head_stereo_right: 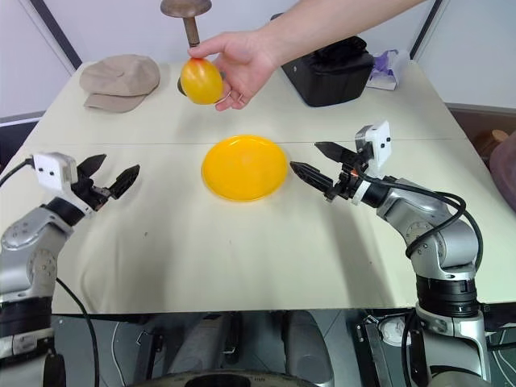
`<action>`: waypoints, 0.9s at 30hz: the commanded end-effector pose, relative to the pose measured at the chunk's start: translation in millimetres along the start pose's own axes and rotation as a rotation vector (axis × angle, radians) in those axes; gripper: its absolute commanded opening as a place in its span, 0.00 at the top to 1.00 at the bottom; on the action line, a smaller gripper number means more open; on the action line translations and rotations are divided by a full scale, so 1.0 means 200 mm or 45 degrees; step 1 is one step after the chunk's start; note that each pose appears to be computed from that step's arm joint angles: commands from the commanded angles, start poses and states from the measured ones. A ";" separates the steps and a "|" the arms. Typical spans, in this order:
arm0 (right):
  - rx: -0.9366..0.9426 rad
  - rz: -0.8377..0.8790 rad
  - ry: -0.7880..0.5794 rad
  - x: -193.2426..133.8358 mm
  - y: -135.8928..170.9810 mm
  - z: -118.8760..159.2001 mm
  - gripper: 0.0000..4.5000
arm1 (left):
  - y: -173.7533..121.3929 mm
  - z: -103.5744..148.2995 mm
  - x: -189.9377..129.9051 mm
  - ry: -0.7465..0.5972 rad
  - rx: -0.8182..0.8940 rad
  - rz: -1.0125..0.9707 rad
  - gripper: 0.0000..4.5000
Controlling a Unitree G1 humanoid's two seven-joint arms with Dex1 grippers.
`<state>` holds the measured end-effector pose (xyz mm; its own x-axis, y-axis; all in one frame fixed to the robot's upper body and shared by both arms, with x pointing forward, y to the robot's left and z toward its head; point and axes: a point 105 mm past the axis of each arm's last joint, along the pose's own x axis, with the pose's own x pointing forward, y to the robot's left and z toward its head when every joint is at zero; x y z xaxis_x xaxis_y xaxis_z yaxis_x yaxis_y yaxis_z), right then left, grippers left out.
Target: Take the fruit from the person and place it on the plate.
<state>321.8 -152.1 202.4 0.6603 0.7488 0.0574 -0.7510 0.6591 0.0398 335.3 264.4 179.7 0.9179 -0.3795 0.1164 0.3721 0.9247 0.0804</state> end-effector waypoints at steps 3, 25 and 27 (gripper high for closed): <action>-0.092 -0.028 -0.040 0.01 -0.02 0.07 0.01 | -0.17 0.34 0.15 -0.187 0.050 -0.349 0.00; -0.141 -0.105 -0.012 0.02 -0.05 0.01 0.01 | -0.41 0.41 0.51 -0.317 0.022 -0.632 0.00; -0.139 -0.111 -0.012 0.01 -0.05 0.00 0.01 | -0.42 0.42 0.53 -0.330 0.019 -0.633 0.00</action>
<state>334.4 -156.2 188.7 0.7234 0.6904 0.0101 -0.6900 0.7233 -0.0267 391.3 146.7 254.1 0.5850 -0.7653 0.2684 0.7575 0.6338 0.1563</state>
